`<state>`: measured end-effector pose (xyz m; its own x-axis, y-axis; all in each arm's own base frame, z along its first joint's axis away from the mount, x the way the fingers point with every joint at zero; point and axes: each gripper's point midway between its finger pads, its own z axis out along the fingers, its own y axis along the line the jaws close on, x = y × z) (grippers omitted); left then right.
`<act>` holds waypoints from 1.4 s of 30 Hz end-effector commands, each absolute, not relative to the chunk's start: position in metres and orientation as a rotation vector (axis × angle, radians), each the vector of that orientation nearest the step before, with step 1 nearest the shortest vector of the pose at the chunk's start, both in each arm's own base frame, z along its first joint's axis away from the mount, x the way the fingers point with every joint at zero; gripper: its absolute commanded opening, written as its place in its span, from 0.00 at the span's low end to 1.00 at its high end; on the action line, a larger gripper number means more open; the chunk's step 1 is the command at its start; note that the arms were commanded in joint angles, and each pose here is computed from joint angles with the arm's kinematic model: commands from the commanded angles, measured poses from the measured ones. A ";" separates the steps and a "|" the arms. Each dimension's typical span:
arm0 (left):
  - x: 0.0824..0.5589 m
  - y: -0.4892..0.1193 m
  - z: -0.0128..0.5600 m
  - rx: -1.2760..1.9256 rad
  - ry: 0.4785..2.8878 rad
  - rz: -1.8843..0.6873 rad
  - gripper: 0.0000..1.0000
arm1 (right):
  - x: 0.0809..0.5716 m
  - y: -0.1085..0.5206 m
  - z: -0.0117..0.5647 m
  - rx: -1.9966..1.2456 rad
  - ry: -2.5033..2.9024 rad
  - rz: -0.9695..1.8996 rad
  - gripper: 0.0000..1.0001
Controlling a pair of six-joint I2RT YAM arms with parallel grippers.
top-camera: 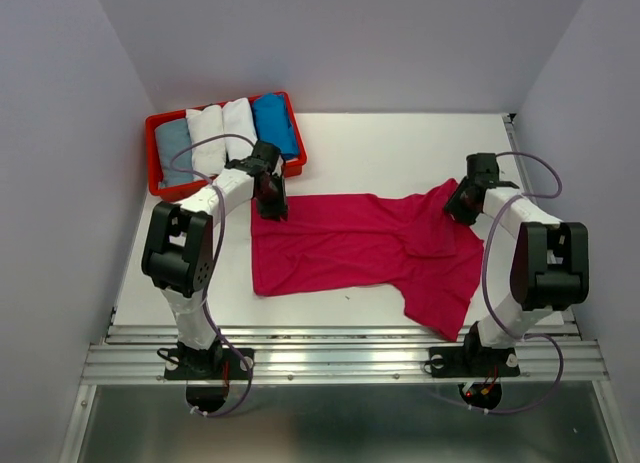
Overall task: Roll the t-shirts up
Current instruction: Fold the T-shirt at the center of the board.
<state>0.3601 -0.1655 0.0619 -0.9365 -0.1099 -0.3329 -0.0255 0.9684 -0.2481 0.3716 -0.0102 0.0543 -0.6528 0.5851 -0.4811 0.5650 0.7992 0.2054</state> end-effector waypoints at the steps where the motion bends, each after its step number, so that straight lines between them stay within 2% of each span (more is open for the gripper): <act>1: 0.370 -0.165 0.076 -0.100 2.719 -0.373 0.33 | 0.406 -0.013 0.072 0.766 2.377 0.077 0.42; 3: 0.369 -0.162 0.075 -0.105 2.721 -0.368 0.33 | 0.407 -0.014 0.067 0.770 2.390 0.071 0.40; 6: 0.368 -0.159 0.074 -0.114 2.723 -0.364 0.33 | 0.408 -0.012 0.060 0.777 2.400 0.080 0.30; 7: 0.368 -0.157 0.074 -0.116 2.724 -0.362 0.33 | 0.407 -0.013 0.058 0.785 2.397 0.078 0.23; 12: 0.368 -0.153 0.071 -0.123 2.727 -0.358 0.33 | 0.405 -0.012 0.063 0.776 2.384 0.083 0.08; 13: 0.368 -0.152 0.070 -0.125 2.729 -0.356 0.33 | 0.404 -0.013 0.064 0.778 2.380 0.081 0.01; 22: 0.369 -0.147 0.071 -0.135 2.724 -0.354 0.33 | 0.389 -0.018 0.094 0.801 2.293 0.065 0.01; 31: 0.370 -0.145 0.071 -0.141 2.727 -0.360 0.33 | 0.368 -0.027 0.077 0.845 2.323 -0.013 0.01; 42: 0.373 -0.145 0.070 -0.148 2.729 -0.373 0.33 | 0.353 -0.036 0.083 0.913 2.277 -0.073 0.01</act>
